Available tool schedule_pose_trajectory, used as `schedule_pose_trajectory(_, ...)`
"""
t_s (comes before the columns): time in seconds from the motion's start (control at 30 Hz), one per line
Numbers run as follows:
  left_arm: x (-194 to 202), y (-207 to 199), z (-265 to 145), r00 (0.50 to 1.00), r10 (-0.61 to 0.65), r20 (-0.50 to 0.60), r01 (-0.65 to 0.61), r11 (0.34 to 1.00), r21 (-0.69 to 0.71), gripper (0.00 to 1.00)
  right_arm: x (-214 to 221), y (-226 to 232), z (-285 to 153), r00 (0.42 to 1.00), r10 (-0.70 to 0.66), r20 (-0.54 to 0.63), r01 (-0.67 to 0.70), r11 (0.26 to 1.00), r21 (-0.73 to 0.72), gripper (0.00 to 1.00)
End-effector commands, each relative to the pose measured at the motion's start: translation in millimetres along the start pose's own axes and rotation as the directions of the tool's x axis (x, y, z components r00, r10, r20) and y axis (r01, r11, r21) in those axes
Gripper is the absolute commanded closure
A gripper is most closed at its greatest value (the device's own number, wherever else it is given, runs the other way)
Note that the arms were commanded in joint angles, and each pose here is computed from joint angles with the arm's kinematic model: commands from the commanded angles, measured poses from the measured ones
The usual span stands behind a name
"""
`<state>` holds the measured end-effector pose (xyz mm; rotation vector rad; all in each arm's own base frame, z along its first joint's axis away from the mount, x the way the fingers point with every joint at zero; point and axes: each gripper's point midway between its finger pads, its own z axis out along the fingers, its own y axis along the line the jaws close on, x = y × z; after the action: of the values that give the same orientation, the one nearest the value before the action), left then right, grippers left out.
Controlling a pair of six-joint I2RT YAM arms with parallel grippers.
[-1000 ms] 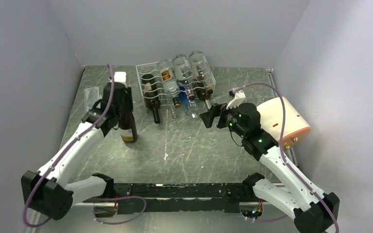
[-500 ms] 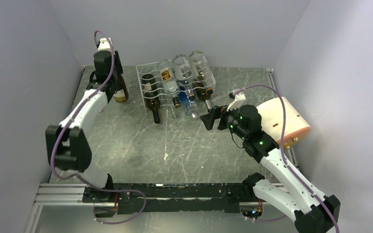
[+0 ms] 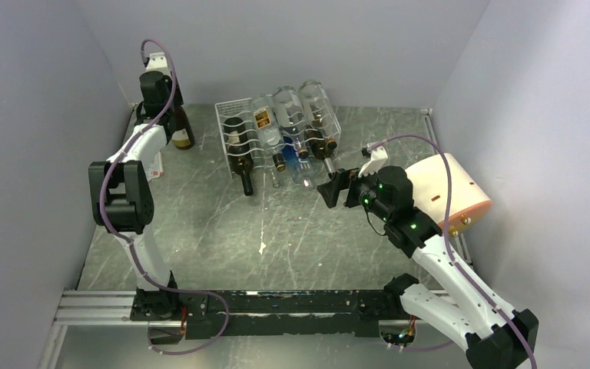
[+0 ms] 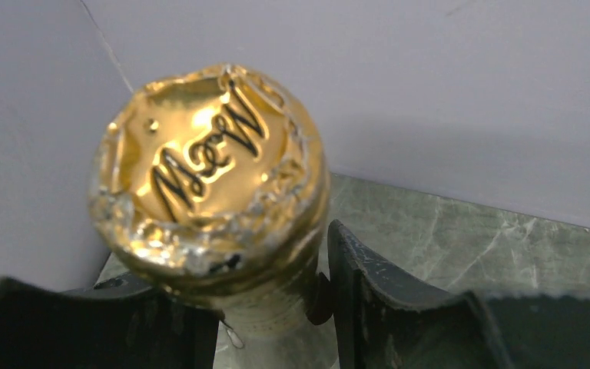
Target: Take the wine bottle off the wine rack
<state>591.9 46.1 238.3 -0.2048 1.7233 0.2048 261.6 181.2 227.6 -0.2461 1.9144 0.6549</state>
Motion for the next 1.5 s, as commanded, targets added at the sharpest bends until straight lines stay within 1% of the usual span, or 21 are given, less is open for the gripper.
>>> schedule_pose_trajectory(0.0, -137, 4, -18, 0.916, -0.081, 0.392, 0.058, 0.996, 0.068, 0.93, -10, 6, 0, 1.000, 0.001, 0.018, 0.000, 1.000, -0.017, 0.00)
schedule_pose_trajectory(0.2, -123, -4, -11, 0.945, -0.050, 0.324, 0.013, 0.993, 0.117, 0.93, -4, 10, 9, 1.000, 0.027, -0.011, -0.027, 0.999, -0.040, 0.00)
schedule_pose_trajectory(0.23, -121, -4, -12, 0.948, -0.045, 0.315, 0.008, 0.993, 0.117, 0.91, -3, 10, 10, 0.999, 0.032, -0.019, -0.033, 0.998, -0.045, 0.00)
schedule_pose_trajectory(0.3, -119, 3, -17, 0.949, -0.050, 0.312, 0.022, 0.996, 0.092, 0.78, -3, 12, 12, 0.999, 0.037, -0.026, -0.039, 0.998, -0.051, 0.00)
schedule_pose_trajectory(0.33, -118, 8, -21, 0.945, -0.062, 0.320, 0.041, 0.996, 0.074, 0.68, -2, 12, 12, 0.999, 0.042, -0.028, -0.043, 0.998, -0.053, 0.00)
schedule_pose_trajectory(0.37, -117, 12, -24, 0.942, -0.076, 0.328, 0.057, 0.996, 0.066, 0.61, -1, 12, 14, 0.999, 0.044, -0.031, -0.045, 0.998, -0.053, 0.00)
schedule_pose_trajectory(0.47, -109, 17, -29, 0.945, -0.084, 0.316, 0.063, 0.995, 0.073, 0.46, 1, 12, 16, 0.998, 0.048, -0.046, -0.051, 0.997, -0.052, 0.00)
schedule_pose_trajectory(0.53, -109, 18, -29, 0.950, -0.082, 0.300, 0.065, 0.996, 0.066, 0.35, 2, 12, 18, 0.997, 0.046, -0.058, -0.049, 0.998, -0.051, 0.00)
schedule_pose_trajectory(0.6, -110, 21, -32, 0.954, -0.086, 0.288, 0.073, 0.996, 0.055, 0.28, 2, 12, 19, 0.997, 0.044, -0.065, -0.048, 0.998, -0.048, 0.00)
schedule_pose_trajectory(0.67, -114, 23, -38, 0.955, -0.093, 0.282, 0.083, 0.995, 0.047, 0.16, 2, 12, 20, 0.997, 0.044, -0.069, -0.047, 0.998, -0.046, 0.00)
schedule_pose_trajectory(0.7, -115, 24, -42, 0.954, -0.098, 0.282, 0.089, 0.995, 0.046, 0.11, 1, 12, 21, 0.997, 0.044, -0.070, -0.047, 0.998, -0.045, 0.00)
schedule_pose_trajectory(0.73, -119, 24, -46, 0.951, -0.105, 0.291, 0.094, 0.994, 0.052, 0.09, 1, 12, 22, 0.996, 0.045, -0.071, -0.048, 0.998, -0.048, 0.00)
schedule_pose_trajectory(0.77, -121, 24, -50, 0.949, -0.104, 0.298, 0.090, 0.994, 0.059, 0.02, 1, 13, 22, 0.996, 0.046, -0.074, -0.049, 0.998, -0.050, 0.00)
schedule_pose_trajectory(0.9, -124, 27, -64, 0.956, -0.145, 0.254, 0.135, 0.989, 0.055, 0.00, 1, 16, 27, 0.994, 0.052, -0.092, -0.058, 0.996, -0.064, 0.00)
schedule_pose_trajectory(0.97, -117, 27, -76, 0.962, -0.190, 0.197, 0.182, 0.982, 0.056, 0.00, 1, 16, 30, 0.993, 0.057, -0.103, -0.064, 0.996, -0.063, 0.00)
schedule_pose_trajectory(1.03, -112, 28, -96, 0.954, -0.270, 0.127, 0.265, 0.963, 0.056, 0.01, 1, 17, 35, 0.992, 0.063, -0.112, -0.071, 0.996, -0.062, 0.00)
schedule_pose_trajectory(1.13, -99, 24, -130, 0.945, -0.324, 0.052, 0.319, 0.944, 0.082, 0.00, -5, 22, 40, 0.990, 0.078, -0.121, -0.088, 0.993, -0.077, 0.00)
schedule_pose_trajectory(1.27, -106, 5, -175, 0.933, -0.353, 0.069, 0.327, 0.912, 0.247, 0.00, -7, 36, 54, 0.982, 0.108, -0.158, -0.129, 0.983, -0.133, 0.00)
schedule_pose_trajectory(1.33, -111, -9, -195, 0.933, -0.351, 0.073, 0.305, 0.884, 0.353, 0.00, -7, 44, 62, 0.973, 0.144, -0.182, -0.174, 0.971, -0.161, 0.01)
schedule_pose_trajectory(1.4, -114, -26, -214, 0.945, -0.318, 0.083, 0.245, 0.849, 0.467, 0.01, -7, 52, 73, 0.964, 0.174, -0.200, -0.211, 0.961, -0.178, 0.04)
schedule_pose_trajectory(1.47, -112, -39, -228, 0.955, -0.281, 0.091, 0.187, 0.814, 0.550, 0.01, -7, 62, 84, 0.963, 0.178, -0.204, -0.218, 0.956, -0.195, 0.04)
